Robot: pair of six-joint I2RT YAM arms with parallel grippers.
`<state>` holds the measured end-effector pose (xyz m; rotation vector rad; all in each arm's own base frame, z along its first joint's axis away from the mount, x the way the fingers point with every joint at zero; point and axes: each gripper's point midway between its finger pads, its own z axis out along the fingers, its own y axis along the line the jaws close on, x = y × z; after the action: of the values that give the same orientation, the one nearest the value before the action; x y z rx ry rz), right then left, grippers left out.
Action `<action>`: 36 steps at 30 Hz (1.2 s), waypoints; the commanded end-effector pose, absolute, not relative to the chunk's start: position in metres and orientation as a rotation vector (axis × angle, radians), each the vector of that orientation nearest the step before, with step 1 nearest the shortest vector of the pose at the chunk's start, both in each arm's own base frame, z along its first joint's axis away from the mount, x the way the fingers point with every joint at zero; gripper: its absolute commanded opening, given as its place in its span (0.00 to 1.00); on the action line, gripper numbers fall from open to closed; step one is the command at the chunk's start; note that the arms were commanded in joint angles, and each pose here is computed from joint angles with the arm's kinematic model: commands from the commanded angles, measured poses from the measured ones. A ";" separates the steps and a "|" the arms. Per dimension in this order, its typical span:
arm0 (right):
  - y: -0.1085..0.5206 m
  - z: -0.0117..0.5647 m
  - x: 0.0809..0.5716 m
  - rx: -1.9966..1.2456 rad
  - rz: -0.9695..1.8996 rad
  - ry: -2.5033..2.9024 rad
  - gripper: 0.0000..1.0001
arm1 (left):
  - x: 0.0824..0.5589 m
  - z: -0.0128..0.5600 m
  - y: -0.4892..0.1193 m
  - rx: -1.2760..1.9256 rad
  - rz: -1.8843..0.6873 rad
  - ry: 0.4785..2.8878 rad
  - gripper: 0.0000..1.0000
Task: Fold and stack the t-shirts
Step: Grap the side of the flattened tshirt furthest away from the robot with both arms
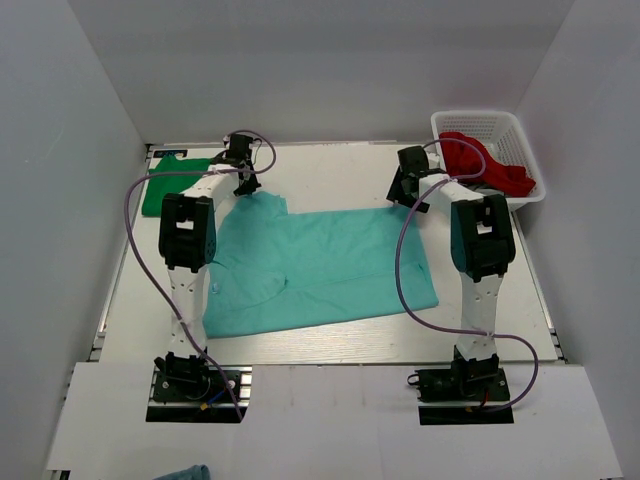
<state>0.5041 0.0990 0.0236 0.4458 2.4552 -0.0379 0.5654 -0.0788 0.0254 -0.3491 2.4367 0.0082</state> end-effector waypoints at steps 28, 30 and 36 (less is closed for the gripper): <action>0.099 0.088 0.466 0.326 0.039 2.280 0.00 | 0.479 0.133 -0.090 -0.391 -0.190 2.282 0.00; 0.097 0.097 0.460 0.335 0.037 2.259 0.00 | 0.455 0.122 -0.087 -0.412 -0.201 2.307 0.00; 0.093 0.108 0.438 0.347 0.065 2.227 0.00 | 0.381 0.127 -0.081 -0.519 -0.282 2.279 0.00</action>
<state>0.4350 0.0931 0.0843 0.3409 2.3095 0.0414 0.3982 -0.0768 0.1014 -0.4579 2.3627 -0.1934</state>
